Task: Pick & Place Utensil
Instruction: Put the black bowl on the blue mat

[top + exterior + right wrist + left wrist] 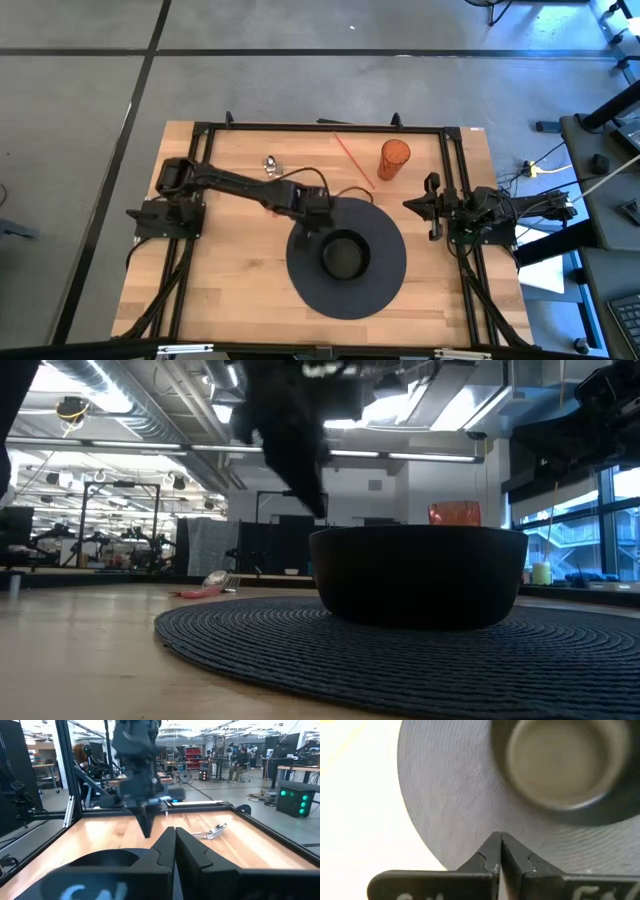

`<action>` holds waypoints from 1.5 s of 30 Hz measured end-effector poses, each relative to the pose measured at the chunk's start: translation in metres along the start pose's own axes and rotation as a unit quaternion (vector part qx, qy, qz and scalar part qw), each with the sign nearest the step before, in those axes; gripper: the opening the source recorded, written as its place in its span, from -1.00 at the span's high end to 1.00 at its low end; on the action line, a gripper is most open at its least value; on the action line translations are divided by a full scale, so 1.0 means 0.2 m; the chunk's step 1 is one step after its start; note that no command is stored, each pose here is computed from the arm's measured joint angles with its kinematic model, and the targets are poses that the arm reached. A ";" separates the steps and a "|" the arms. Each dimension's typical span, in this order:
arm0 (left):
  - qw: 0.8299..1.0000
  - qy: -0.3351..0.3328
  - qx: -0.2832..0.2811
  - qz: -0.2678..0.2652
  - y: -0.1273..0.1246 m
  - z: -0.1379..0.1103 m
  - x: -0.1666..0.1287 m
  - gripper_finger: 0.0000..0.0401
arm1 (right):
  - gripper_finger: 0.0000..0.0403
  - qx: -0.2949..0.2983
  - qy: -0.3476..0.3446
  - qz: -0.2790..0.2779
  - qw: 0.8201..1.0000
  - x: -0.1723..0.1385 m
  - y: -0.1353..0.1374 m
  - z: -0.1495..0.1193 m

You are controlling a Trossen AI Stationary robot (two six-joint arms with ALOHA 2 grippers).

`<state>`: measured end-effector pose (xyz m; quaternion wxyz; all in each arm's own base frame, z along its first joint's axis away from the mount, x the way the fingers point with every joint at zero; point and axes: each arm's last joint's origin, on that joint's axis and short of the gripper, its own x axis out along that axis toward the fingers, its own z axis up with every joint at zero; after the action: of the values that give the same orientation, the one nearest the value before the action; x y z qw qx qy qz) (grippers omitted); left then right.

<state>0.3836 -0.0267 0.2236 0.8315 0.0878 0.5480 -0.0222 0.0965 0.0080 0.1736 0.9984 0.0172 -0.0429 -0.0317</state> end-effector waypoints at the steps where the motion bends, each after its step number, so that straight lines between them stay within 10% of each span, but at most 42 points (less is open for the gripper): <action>1: 1.000 0.007 -0.010 0.000 0.01 -0.02 0.02 0.99 | 0.94 0.000 -0.001 0.000 1.000 0.00 0.00 0.00; 45: 0.998 -0.030 0.040 -0.033 -0.07 0.01 0.17 0.99 | 0.94 0.002 0.000 -0.004 1.000 0.00 0.00 0.00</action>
<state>0.3980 -0.0382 0.1916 0.8423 0.1022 0.5239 -0.0743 0.0965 0.0078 0.1736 0.9983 0.0191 -0.0429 -0.0355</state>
